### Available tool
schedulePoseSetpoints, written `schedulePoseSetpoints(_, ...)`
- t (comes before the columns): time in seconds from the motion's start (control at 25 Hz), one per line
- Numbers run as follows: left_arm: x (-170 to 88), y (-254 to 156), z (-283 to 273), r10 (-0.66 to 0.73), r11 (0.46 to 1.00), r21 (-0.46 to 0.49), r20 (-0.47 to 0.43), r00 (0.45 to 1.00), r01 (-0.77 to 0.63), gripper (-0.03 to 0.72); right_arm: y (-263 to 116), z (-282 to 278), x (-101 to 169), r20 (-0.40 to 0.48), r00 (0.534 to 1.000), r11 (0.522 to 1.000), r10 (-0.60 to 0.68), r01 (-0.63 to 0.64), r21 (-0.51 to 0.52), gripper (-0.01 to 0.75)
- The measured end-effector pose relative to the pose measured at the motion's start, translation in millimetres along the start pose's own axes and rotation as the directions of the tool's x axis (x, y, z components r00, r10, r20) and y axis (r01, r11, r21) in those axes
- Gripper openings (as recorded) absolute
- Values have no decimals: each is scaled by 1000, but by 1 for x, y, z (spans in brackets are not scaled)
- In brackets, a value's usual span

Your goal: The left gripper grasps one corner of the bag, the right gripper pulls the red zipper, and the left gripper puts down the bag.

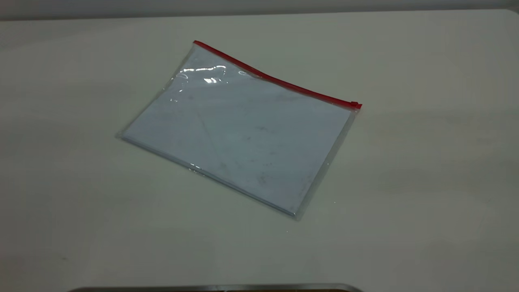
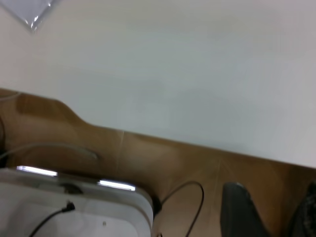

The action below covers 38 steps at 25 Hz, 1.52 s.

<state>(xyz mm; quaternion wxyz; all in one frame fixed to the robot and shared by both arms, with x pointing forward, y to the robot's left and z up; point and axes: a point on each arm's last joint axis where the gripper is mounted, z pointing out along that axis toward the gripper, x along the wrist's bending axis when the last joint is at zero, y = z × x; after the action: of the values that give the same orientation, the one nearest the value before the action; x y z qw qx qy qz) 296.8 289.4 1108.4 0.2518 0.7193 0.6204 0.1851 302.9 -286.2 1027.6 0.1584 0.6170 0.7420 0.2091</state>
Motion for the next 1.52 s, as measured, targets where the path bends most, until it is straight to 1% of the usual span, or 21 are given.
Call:
schedulePoseSetpoints(0.12,-1,-18,8,-8,1000,11,-3,1000,8,428,-3,-5,0,6,1000,999,-1,1,-42,355)
schedulePoseSetpoints(0.24,1,-36,21,-7,999,46,-21,1000,8,428,-7,-8,1,8,1000,997,-3,3,-72,355)
schedulePoseSetpoints(0.36,3,-52,28,-2,998,59,-53,999,5,428,-9,-10,1,9,1000,996,-3,4,-88,355)
schedulePoseSetpoints(0.48,3,-66,36,-4,998,62,-55,998,7,428,-9,-10,1,9,1000,996,-1,2,-89,355)
schedulePoseSetpoints(0.72,2,-80,35,-1,1000,-27,-73,997,-1,428,-9,-10,1,9,1000,996,0,1,-89,355)
schedulePoseSetpoints(0.88,1,-84,32,1,998,-66,-78,997,-7,428,-11,-12,1,10,1000,994,-1,2,-106,355)
schedulePoseSetpoints(1.0,1,-85,30,1,997,-82,-80,997,-8,428,-17,-19,1,32,999,985,30,-24,-173,355)
schedulePoseSetpoints(1.08,1,-86,30,2,996,-88,-81,997,-9,428,-25,-27,1,56,997,966,55,-39,-255,355)
schedulePoseSetpoints(1.16,0,-86,29,2,996,-94,-81,997,-10,428,-36,-36,3,81,993,937,82,-49,-346,355)
schedulePoseSetpoints(1.24,0,-87,29,1,995,-96,-81,997,-9,428,-48,-44,6,99,991,896,94,-41,-442,355)
schedulePoseSetpoints(1.32,0,-87,29,0,995,-103,-82,997,-8,428,-55,-47,8,102,990,880,93,-34,-474,355)
schedulePoseSetpoints(1.4,0,-88,28,-6,993,-115,-88,996,-4,428,-55,-47,8,102,991,880,92,-34,-473,355)
schedulePoseSetpoints(1.52,-2,-95,23,-22,984,-178,-111,994,1,428,-56,-47,8,101,991,881,92,-34,-472,355)
